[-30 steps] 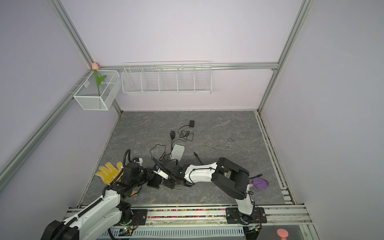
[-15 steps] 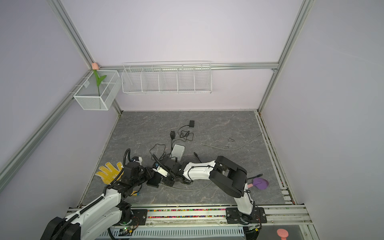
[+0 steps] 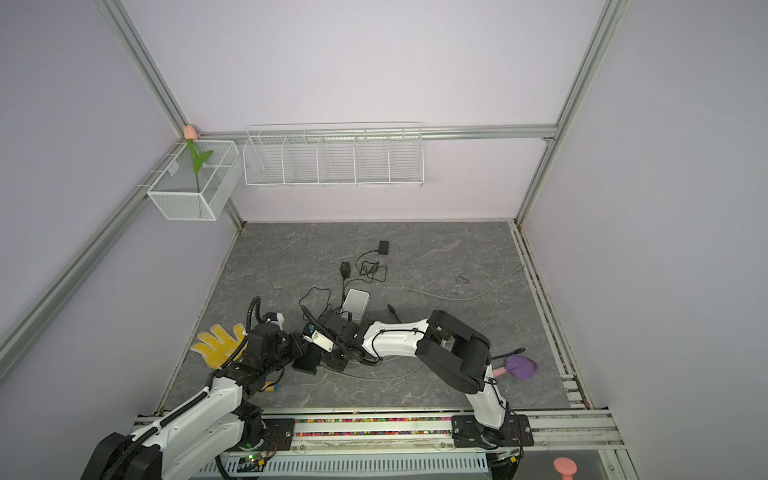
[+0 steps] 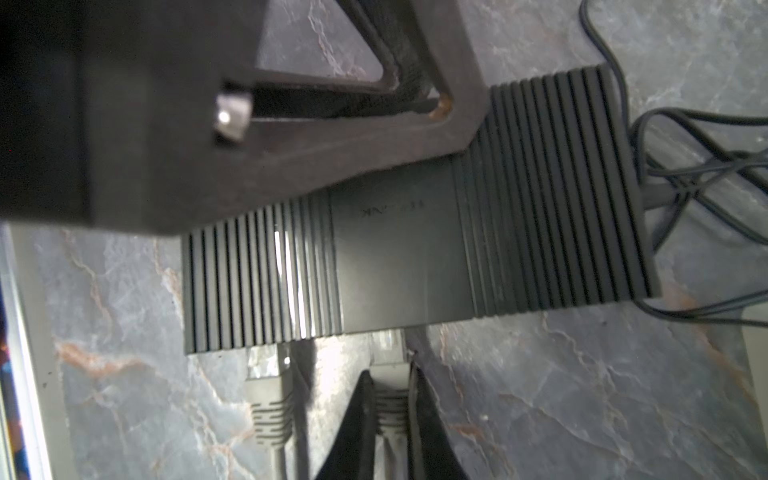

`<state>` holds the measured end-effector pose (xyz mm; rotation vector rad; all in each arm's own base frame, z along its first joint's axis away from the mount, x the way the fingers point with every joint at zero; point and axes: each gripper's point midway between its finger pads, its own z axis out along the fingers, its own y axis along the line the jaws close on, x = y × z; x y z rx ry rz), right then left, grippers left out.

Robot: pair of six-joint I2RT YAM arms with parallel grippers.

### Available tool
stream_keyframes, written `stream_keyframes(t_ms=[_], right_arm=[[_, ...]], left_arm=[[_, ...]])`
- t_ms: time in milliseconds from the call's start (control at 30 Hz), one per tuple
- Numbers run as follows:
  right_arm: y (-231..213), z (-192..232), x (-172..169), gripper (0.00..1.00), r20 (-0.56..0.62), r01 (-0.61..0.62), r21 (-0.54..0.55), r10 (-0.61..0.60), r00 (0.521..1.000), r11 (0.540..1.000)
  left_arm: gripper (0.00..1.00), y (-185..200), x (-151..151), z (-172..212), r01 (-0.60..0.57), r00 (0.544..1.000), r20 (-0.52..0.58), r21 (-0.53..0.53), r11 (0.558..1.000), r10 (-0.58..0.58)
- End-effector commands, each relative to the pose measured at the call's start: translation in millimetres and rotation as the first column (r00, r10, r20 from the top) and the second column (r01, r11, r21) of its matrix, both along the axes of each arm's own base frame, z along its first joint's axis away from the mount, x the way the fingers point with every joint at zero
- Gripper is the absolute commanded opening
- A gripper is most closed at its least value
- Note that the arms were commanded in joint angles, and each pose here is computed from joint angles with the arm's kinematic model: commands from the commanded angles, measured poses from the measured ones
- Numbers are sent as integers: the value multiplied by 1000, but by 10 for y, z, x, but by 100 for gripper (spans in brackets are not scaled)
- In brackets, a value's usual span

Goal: Insert the plug into the switch port

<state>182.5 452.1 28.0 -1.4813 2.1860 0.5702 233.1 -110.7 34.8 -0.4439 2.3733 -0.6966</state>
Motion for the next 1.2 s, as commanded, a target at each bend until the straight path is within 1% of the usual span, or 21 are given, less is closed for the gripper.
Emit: stream_keyframes(t_ms=[0,133,267,367,433,500,633,733,867,900,967,1033,1067,1167], right_arm=[[631,817,222,10,161,-49,360,-10,987,932],[434,696,224,15,164,-14,311,-39,986,950],[259,662,232,22,174,17,271,-67,982,963],[147,645,226,31,175,34,225,-74,982,974],[69,644,206,34,170,40,199,-74,983,979],[-26,647,180,36,165,47,176,-77,983,983],[-211,753,150,38,180,67,166,-97,979,984],[-403,838,195,38,206,117,159,-149,967,980],[-735,929,361,39,230,246,150,-276,933,958],[-833,954,414,39,236,288,157,-319,918,945],[-973,1004,461,44,230,331,187,-369,901,925],[-1042,1120,477,47,213,352,233,-400,891,907],[-1127,1044,437,48,200,361,220,-404,893,906],[-1221,1103,403,50,183,385,231,-428,885,894]], left_arm=[[29,-273,-403,-162,139,976,-156,-90,986,-152],[31,-182,-302,-68,92,989,-110,-50,995,-97],[32,-106,-133,185,75,996,-52,14,997,-74],[32,-30,-35,268,57,997,-46,18,998,-56],[32,13,15,320,45,998,-45,8,999,-44],[34,43,67,410,36,999,-23,20,999,-36],[35,77,121,583,30,1000,5,49,998,-30],[34,70,100,666,39,999,3,60,997,-39],[35,-75,-8,766,69,997,33,120,990,-73],[35,-149,-48,777,82,996,37,115,990,-86],[35,-322,-115,784,113,992,50,92,989,-118],[35,-475,-169,742,138,988,58,86,987,-144],[35,-539,-191,695,150,986,55,87,985,-155],[35,-718,-226,530,193,981,22,66,979,-194]])
